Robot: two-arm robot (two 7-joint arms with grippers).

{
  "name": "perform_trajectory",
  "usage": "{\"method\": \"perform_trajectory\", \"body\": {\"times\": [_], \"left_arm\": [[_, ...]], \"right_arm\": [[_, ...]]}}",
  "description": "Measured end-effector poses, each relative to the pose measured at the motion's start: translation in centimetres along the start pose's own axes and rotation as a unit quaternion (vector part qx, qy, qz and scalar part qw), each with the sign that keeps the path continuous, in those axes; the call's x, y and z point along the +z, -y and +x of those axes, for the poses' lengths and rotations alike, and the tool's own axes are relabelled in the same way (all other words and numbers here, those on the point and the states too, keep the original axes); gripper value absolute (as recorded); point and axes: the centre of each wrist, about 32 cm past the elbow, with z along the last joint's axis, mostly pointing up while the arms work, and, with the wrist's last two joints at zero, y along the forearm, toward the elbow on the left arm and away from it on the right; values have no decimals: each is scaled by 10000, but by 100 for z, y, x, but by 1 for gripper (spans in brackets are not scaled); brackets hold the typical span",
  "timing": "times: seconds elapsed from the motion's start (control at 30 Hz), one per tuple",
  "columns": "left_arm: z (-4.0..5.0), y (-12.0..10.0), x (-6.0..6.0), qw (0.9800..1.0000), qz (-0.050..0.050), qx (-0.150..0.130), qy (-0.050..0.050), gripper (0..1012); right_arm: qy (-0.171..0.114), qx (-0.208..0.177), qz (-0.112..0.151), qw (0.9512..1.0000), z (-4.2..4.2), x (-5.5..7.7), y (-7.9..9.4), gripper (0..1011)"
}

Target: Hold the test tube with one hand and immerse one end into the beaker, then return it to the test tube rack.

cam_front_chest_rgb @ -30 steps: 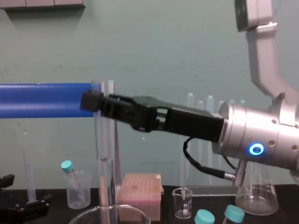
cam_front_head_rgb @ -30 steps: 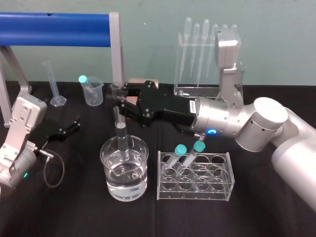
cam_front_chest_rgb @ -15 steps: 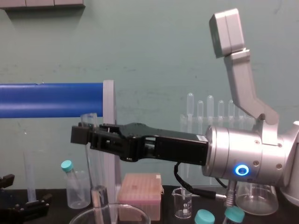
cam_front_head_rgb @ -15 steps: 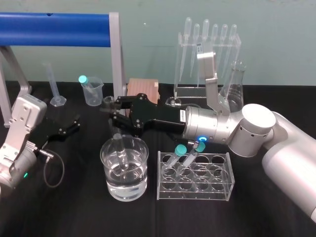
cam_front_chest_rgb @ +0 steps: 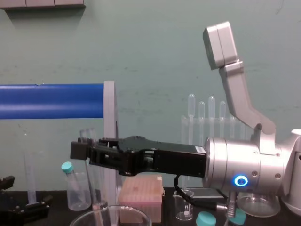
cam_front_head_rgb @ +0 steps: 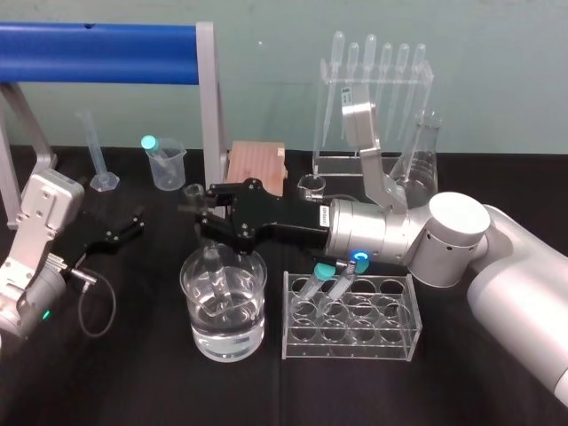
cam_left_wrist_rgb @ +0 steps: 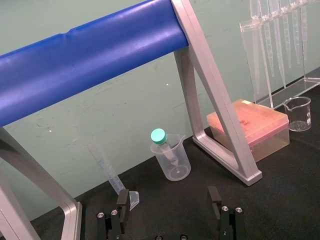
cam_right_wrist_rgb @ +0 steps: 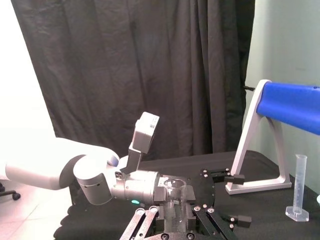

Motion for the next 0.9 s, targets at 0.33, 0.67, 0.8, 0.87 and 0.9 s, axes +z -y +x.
{"method": "perform_trajectory", "body": {"times": [0.33,0.67,0.8,0.87,0.9], "left_arm": [[0,0,0,10000,0,0,0,1000],[0,0,0,10000,0,0,0,1000],[0,0,0,10000,0,0,0,1000],[0,0,0,10000,0,0,0,1000],[0,0,0,10000,0,0,0,1000]], "right_arm": [[-46,-22,-47,10000,9,-22,6,226],[-47,-21,-47,10000,8,-24,7,226],[-46,-19,-46,10000,8,-23,6,226],[-46,-17,-46,10000,7,-23,6,226],[-45,-17,-45,10000,7,-23,6,226]]}}
